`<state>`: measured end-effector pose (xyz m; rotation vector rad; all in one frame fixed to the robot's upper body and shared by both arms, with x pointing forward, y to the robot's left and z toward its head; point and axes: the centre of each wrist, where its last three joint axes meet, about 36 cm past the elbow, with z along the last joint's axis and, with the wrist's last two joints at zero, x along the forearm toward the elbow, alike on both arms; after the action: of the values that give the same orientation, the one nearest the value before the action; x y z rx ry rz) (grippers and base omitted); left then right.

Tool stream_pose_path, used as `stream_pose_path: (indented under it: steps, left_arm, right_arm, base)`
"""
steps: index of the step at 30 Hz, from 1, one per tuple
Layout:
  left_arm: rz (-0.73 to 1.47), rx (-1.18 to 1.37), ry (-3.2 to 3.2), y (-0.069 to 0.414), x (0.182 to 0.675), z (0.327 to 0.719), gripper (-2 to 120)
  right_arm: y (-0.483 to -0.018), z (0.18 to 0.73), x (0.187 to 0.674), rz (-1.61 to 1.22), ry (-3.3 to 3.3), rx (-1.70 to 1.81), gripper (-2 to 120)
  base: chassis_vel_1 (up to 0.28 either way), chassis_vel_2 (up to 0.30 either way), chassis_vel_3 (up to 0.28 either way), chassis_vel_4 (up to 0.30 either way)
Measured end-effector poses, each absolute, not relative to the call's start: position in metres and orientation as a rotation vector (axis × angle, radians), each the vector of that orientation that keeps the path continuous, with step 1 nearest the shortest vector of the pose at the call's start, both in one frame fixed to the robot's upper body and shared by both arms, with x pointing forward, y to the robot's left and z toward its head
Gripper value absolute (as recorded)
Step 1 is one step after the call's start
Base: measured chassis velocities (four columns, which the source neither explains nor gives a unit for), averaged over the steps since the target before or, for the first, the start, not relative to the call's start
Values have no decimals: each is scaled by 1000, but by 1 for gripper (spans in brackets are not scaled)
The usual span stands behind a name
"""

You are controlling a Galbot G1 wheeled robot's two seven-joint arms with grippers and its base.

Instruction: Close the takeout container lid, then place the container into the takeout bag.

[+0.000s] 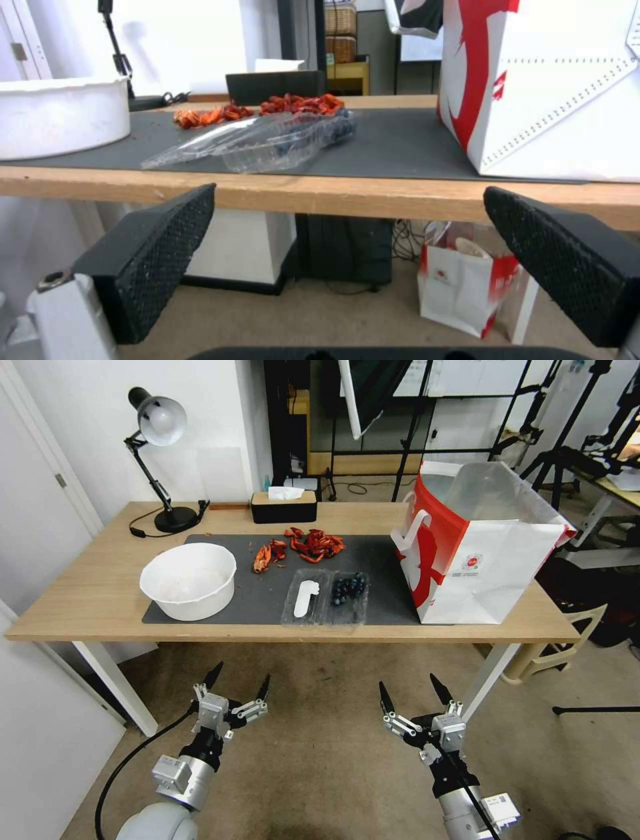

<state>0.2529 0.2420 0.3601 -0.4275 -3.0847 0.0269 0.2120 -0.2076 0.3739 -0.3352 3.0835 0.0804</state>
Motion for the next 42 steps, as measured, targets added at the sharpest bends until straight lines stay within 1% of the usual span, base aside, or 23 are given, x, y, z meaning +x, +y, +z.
stream_pose_path:
  steps: [2, 4, 5, 7, 8, 9, 10, 12, 13, 15, 17, 18, 21, 27, 31, 32, 36, 42]
  left_arm:
    - [121, -429, -3065, 237, 255, 364, 100]
    - [281, -428, -3023, 230, 261, 373, 100]
    - [281, -428, -3023, 230, 261, 373, 100]
    - [522, -405, -2912, 220, 271, 395, 100]
    - [582, -401, -2878, 217, 274, 402, 100]
    - [582, -401, -2878, 217, 274, 402, 100]
    - [728, -405, -2792, 213, 284, 423, 100]
    - [892, -434, -2694, 209, 295, 449, 100]
    - [892, -434, -2694, 209, 295, 449, 100]
    - [1026, -437, -2571, 206, 309, 478, 100]
    - [1116, -435, -2461, 205, 320, 497, 100]
    - [1116, -435, -2461, 205, 320, 497, 100]
    - [1171, -412, -2327, 206, 336, 515, 100]
    - [1146, -354, -2215, 209, 360, 527, 100]
    - [1166, -363, -2156, 211, 381, 536, 100]
    - [1166, -363, -2156, 211, 381, 536, 100]
    - [1190, -364, -2122, 208, 408, 536, 100]
    - [1222, -370, -2092, 197, 427, 530, 100]
  right_arm:
    - [-208, 375, 212, 81, 3081, -335, 100]
    - [-208, 375, 212, 81, 3082, -334, 100]
    - [-208, 375, 212, 81, 3082, -334, 100]
    - [-208, 375, 212, 80, 3084, -334, 100]
    - [-208, 375, 212, 80, 3085, -334, 100]
    - [-208, 375, 212, 80, 3085, -334, 100]
    - [-208, 375, 212, 79, 3088, -336, 100]
    - [-207, 374, 213, 75, 3093, -341, 100]
    - [-207, 374, 213, 75, 3093, -341, 100]
    - [-205, 374, 214, 72, 3096, -342, 100]
    - [-204, 374, 214, 67, 3098, -340, 100]
    - [-204, 374, 214, 67, 3098, -340, 100]
    - [-204, 376, 215, 57, 3100, -335, 100]
    - [-204, 376, 215, 40, 3104, -325, 100]
    - [-204, 376, 214, 26, 3108, -322, 100]
    - [-204, 376, 214, 26, 3108, -322, 100]
    - [-203, 374, 214, 2, 3115, -331, 100]
    - [-203, 374, 214, -19, 3116, -333, 100]
  base:
    - [0, 0, 0, 0]
    - [0, 0, 0, 0]
    - [0, 0, 0, 0]
    - [0, 0, 0, 0]
    - [0, 0, 0, 0]
    - [0, 0, 0, 0]
    - [0, 0, 0, 0]
    - [0, 0, 0, 0]
    - [0, 0, 0, 0]
    - [0, 0, 0, 0]
    - [0, 0, 0, 0]
    - [0, 0, 0, 0]
    - [0, 0, 0, 0]
    - [0, 0, 0, 0]
    - [0, 0, 0, 0]
    - [0, 0, 0, 0]
    - [0, 0, 0, 0]
    - [0, 0, 0, 0]
